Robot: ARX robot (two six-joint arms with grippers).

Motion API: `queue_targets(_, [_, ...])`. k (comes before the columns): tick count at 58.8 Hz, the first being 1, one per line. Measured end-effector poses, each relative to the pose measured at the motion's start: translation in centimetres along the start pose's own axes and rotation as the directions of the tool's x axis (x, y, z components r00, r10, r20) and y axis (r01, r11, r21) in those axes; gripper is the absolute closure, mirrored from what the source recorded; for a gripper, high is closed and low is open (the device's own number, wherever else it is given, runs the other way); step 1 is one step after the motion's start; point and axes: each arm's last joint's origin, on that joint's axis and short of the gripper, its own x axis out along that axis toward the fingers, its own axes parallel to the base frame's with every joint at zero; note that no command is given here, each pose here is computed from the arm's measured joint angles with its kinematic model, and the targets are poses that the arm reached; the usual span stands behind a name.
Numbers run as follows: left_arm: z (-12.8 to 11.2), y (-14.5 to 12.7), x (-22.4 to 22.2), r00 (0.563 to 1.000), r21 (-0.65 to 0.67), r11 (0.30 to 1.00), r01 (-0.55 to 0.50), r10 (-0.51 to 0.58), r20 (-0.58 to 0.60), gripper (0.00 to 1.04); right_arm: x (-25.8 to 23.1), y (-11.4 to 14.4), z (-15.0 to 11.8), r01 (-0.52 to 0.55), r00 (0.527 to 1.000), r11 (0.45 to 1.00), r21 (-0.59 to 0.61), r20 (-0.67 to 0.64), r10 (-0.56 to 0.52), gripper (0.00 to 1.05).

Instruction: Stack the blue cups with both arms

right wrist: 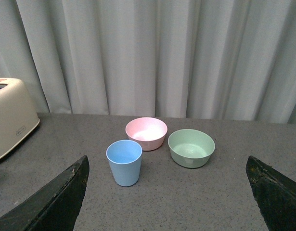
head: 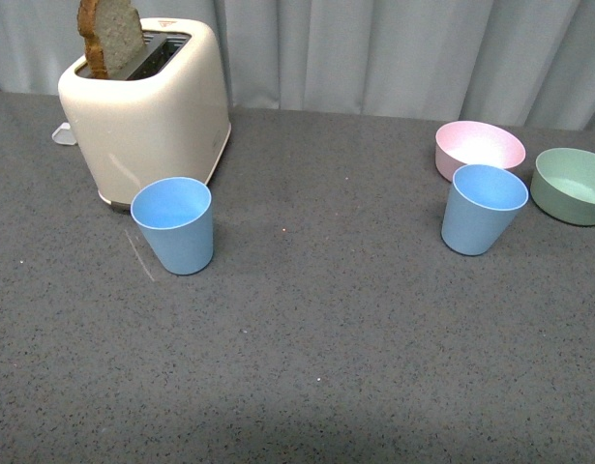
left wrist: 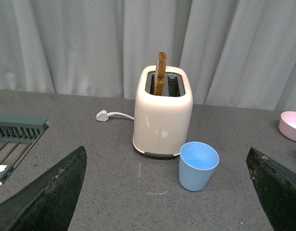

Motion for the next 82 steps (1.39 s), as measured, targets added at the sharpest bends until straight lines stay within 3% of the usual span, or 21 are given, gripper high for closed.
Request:
queue_targets(67, [0.0, 0.0, 0.0, 1.000, 0.000, 1.000, -0.001, 0.001, -0.001, 0.07, 0.0, 0.0, 0.0, 0.000, 1.000, 1.000, 0.000, 0.000, 0.000, 0.10])
queue_targets(70, [-0.2, 0.0, 0.3, 0.977, -0.060, 0.991, -0.120, 0.107, -0.184, 0.07, 0.0, 0.0, 0.0, 0.000, 1.000, 1.000, 0.000, 0.000, 0.000, 0.10])
queue_targets(73, [-0.5, -0.1, 1.0, 0.949, -0.077, 0.981, -0.175, 0.148, -0.278, 0.07, 0.0, 0.0, 0.0, 0.000, 1.000, 1.000, 0.000, 0.000, 0.000, 0.10])
queue_targets(82, [0.6, -0.5, 5.4, 0.932, -0.143, 0.975, -0.170, 0.113, -0.343, 0.07, 0.0, 0.0, 0.0, 0.000, 1.000, 1.000, 0.000, 0.000, 0.000, 0.10])
